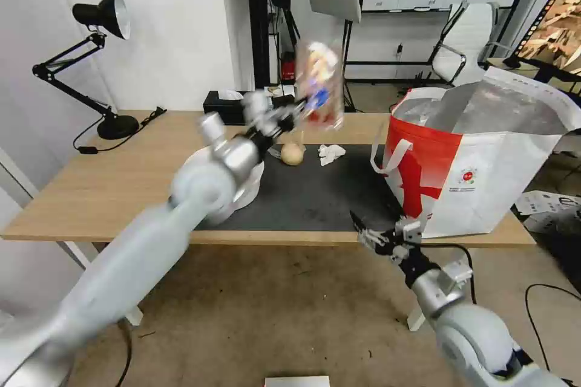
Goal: Pick up the trash from the table and place it into the takeout bag.
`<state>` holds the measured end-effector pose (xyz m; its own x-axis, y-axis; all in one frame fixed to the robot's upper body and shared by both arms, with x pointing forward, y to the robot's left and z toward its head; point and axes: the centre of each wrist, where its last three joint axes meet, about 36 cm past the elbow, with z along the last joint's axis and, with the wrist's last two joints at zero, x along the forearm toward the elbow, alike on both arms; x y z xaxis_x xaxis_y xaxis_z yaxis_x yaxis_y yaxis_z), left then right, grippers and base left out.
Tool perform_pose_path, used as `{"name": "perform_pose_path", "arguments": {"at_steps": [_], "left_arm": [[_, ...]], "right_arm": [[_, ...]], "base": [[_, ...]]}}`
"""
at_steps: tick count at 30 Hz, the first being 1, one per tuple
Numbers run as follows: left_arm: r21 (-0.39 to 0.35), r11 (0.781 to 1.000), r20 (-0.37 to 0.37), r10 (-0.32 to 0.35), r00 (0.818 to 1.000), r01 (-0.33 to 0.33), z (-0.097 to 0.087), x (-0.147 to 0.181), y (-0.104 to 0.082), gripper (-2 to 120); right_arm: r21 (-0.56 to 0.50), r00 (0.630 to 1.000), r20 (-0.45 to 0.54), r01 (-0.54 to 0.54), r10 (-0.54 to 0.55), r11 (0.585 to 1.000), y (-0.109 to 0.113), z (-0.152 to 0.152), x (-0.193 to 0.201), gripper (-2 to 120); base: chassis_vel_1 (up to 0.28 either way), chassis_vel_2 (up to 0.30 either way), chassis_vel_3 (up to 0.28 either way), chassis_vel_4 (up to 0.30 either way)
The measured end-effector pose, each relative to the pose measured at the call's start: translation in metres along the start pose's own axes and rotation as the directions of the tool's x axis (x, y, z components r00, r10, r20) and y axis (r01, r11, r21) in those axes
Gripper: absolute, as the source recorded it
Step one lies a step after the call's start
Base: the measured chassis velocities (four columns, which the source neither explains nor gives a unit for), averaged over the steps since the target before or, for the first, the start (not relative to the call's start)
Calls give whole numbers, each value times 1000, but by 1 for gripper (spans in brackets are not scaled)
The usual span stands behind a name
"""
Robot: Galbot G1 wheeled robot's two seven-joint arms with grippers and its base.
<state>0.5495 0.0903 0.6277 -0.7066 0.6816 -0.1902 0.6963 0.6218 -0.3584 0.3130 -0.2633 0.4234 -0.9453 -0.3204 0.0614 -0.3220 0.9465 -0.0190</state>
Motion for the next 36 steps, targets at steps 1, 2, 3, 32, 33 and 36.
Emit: {"name": "perform_pose_path", "arguments": {"at_steps": [1, 2, 3, 32, 33, 36], "left_arm": [[0, 1000, 0, 0, 1000, 0, 0, 0, 0, 0], [-29, 1000, -4, 8, 1000, -8, 2, -15, -4, 0], [-63, 998, -9, 23, 1000, -23, 4, -32, -10, 0], [-700, 628, -242, 241, 940, -341, 30, -144, -36, 1], [-700, 628, -242, 241, 940, -341, 30, -144, -36, 1], [-678, 648, -239, 253, 937, -348, 31, -144, -42, 14]], "right_arm": [[0, 1000, 0, 0, 0, 1000, 0, 0, 0, 100], [-1, 1000, -5, -7, 7, 1000, 2, 2, 3, 100], [-1, 1000, -11, -14, 14, 1000, 4, 4, 6, 100], [4, 998, 2, -63, 63, 998, 7, 7, 29, 100], [4, 998, 2, -63, 63, 998, 7, 7, 29, 100], [2, 997, 4, -78, 78, 997, 7, 8, 31, 100]], "base": [[0, 0, 0, 0], [0, 0, 0, 0], [0, 0, 0, 0], [0, 0, 0, 0], [0, 0, 0, 0], [0, 0, 0, 0]]}}
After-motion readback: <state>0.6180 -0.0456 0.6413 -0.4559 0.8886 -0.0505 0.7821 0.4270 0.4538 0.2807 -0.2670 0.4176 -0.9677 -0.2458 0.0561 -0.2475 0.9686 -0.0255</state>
